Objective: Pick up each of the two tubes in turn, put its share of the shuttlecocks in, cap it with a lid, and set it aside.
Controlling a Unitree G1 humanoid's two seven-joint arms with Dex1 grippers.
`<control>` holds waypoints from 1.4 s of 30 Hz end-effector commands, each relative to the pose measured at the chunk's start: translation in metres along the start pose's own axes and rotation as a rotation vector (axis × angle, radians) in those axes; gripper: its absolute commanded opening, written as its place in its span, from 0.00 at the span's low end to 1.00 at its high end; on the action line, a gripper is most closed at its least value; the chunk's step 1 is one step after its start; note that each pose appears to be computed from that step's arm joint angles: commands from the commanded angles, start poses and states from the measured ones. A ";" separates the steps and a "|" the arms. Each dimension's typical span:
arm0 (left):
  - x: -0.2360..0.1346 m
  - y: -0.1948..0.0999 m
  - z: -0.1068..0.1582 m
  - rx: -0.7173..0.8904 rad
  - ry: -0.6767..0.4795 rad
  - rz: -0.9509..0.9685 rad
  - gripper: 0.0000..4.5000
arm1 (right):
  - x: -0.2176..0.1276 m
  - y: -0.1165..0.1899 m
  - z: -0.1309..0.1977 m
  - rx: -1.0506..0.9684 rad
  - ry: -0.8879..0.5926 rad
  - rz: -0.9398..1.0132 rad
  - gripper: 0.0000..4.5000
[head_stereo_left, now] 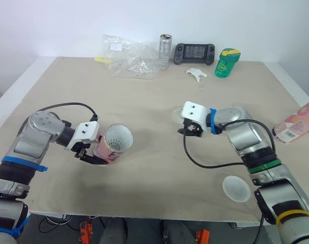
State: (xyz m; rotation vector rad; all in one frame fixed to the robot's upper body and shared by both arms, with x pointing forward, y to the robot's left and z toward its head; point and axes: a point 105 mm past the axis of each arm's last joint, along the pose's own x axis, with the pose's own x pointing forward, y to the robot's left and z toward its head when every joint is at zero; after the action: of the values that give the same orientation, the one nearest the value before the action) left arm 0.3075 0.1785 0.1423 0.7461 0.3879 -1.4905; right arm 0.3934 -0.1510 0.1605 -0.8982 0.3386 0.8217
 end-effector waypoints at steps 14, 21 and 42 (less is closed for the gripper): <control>0.010 -0.005 -0.005 -0.006 0.020 -0.045 0.70 | -0.021 -0.016 -0.005 0.401 -0.170 -0.073 0.76; 0.012 -0.005 -0.004 -0.008 0.016 -0.045 0.70 | -0.002 -0.023 -0.023 0.524 -0.128 -0.167 0.76; 0.017 -0.004 -0.003 -0.007 0.003 -0.041 0.70 | 0.011 -0.060 -0.034 0.617 -0.143 -0.386 0.76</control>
State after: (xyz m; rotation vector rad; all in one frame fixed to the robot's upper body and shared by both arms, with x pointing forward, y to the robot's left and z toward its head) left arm 0.3086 0.1757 0.1415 0.7454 0.3825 -1.4928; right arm 0.4410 -0.1931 0.1461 -0.3126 0.3308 0.4063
